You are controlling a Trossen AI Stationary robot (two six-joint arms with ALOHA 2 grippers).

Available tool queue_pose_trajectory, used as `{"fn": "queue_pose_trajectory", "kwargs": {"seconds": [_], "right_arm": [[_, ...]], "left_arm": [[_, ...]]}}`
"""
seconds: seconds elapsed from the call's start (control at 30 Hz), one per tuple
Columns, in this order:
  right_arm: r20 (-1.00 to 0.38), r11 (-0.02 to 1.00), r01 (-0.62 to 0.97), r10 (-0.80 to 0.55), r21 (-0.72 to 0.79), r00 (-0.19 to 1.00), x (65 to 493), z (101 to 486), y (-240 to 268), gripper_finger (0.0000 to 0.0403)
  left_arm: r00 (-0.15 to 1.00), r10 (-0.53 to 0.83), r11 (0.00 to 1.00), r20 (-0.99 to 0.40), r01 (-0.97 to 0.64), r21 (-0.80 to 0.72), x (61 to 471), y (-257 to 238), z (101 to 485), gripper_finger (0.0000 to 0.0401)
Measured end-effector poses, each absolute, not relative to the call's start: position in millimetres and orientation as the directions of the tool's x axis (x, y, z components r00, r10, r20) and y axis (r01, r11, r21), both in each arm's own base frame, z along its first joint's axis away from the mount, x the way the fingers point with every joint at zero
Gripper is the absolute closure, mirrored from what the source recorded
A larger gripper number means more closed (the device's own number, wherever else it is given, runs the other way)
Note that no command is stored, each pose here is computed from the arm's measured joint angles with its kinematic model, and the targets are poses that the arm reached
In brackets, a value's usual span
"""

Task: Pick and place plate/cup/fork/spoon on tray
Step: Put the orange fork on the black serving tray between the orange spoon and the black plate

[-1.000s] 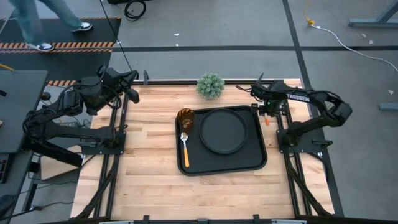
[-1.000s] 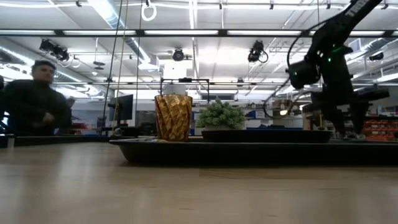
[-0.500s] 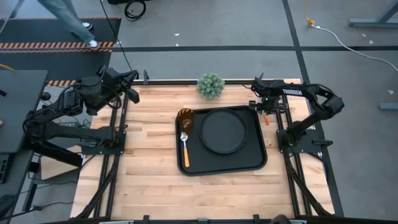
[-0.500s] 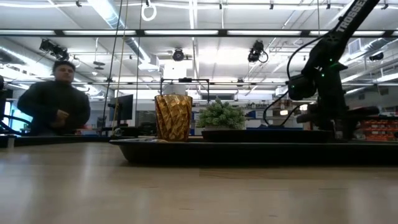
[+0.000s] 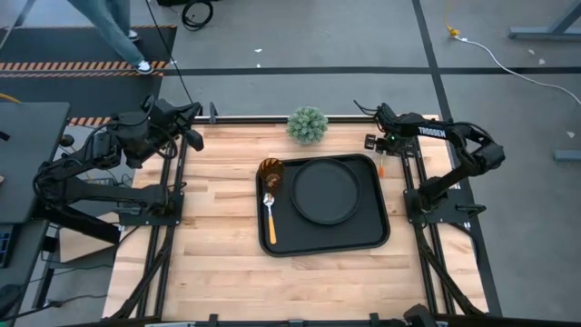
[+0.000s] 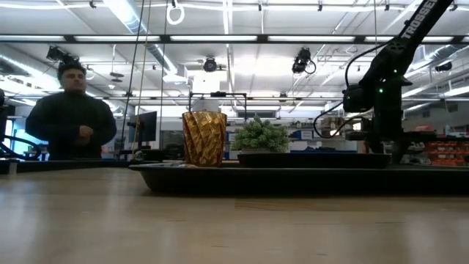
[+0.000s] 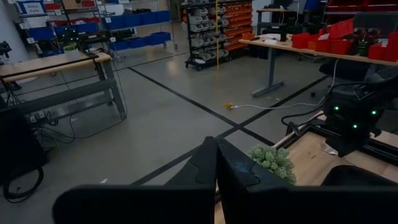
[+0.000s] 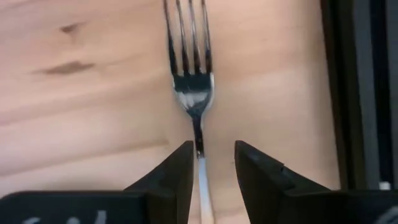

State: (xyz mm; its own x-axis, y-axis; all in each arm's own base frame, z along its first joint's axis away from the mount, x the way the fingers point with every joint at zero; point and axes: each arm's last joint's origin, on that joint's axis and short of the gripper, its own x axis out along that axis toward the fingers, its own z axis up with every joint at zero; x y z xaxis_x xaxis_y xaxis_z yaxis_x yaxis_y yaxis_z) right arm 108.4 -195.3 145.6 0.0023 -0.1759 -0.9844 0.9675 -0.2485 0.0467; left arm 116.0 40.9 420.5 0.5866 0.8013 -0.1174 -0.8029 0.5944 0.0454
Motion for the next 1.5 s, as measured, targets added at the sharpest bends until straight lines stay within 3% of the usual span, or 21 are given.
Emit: {"fn": "queue_pose_trajectory", "kwargs": {"seconds": [0.53,0.7,1.17,1.37,1.5], "right_arm": [[-0.985,-0.26,0.963,-0.171,0.066,0.021,106,142,-196,0.0323],[-0.982,-0.304,0.949,-0.186,0.083,0.026,102,138,-194,0.0331],[-0.966,-0.211,0.977,-0.256,0.029,-0.027,103,147,-187,0.0394],[-0.9,-0.205,0.955,-0.422,0.213,0.11,116,179,-174,0.0387],[-0.792,-0.119,0.905,-0.538,0.409,0.287,132,206,-159,0.039]], "left_arm": [[0.587,0.801,0.594,-0.117,-0.803,0.046,116,41,420,0.0392],[0.587,0.801,0.595,-0.117,-0.803,0.045,116,41,420,0.0392],[0.587,0.801,0.594,-0.117,-0.803,0.045,116,41,420,0.0392],[0.587,0.801,0.594,-0.117,-0.803,0.045,116,41,421,0.0392],[0.587,0.801,0.594,-0.117,-0.803,0.045,116,41,420,0.0392]]}}
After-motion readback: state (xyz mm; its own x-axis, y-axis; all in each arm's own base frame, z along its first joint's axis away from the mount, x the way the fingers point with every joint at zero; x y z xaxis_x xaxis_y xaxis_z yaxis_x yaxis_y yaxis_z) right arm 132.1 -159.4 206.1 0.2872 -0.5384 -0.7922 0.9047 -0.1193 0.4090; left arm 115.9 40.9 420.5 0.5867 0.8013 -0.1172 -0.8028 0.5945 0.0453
